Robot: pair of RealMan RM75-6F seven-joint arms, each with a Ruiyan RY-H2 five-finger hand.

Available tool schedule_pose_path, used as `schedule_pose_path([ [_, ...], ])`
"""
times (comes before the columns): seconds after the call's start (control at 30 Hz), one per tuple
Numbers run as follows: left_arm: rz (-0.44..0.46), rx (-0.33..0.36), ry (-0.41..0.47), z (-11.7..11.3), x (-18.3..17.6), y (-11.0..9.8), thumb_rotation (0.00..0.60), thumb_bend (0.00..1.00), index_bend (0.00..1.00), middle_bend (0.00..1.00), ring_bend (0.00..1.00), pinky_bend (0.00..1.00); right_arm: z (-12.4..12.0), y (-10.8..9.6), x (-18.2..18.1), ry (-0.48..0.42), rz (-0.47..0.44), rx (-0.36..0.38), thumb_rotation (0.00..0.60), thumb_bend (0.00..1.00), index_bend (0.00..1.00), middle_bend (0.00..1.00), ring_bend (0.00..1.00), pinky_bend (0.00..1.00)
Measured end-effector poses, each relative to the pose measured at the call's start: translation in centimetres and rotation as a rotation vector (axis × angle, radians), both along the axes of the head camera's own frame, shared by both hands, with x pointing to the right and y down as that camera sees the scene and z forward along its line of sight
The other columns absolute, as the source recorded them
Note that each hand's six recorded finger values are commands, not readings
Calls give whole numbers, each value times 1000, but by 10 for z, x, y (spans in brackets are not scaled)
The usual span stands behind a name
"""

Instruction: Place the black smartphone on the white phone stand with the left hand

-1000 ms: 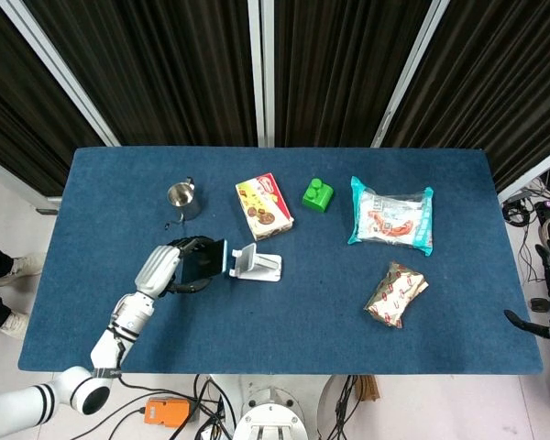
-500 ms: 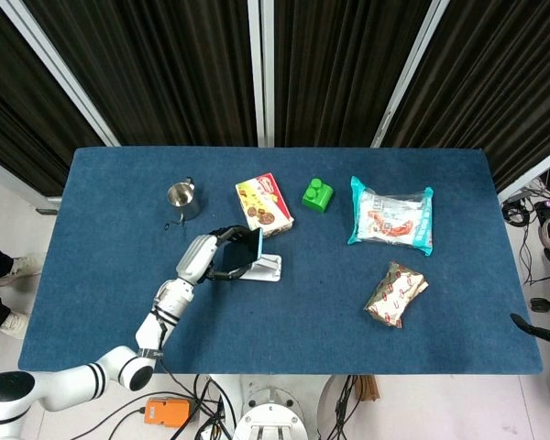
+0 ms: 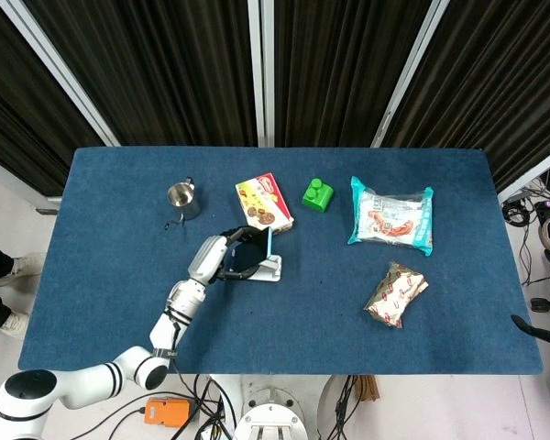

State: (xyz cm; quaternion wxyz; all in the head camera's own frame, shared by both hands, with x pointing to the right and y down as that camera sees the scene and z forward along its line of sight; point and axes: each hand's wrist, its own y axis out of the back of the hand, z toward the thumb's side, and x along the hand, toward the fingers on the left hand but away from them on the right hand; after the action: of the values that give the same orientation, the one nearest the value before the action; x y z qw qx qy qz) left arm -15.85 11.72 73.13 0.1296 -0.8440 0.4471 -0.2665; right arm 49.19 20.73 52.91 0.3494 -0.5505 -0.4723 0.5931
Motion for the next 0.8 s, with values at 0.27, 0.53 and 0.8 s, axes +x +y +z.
schedule_pose_path([
  [0.27,10,10,-24,8,1,4,600,240,323,459,323,350,2,0,2,-3,4,-4,600,56,0,0,0,41],
  [0.53,22,21,-40,9,2,6,600,207,261,403,278,296,3,1,3,-7,8,-5,600,56,0,0,0,41],
  [0.8,26,29,-50,8,-1,7,600,181,151,260,174,257,4,1,3,-13,9,-3,600,55,0,0,0,41],
])
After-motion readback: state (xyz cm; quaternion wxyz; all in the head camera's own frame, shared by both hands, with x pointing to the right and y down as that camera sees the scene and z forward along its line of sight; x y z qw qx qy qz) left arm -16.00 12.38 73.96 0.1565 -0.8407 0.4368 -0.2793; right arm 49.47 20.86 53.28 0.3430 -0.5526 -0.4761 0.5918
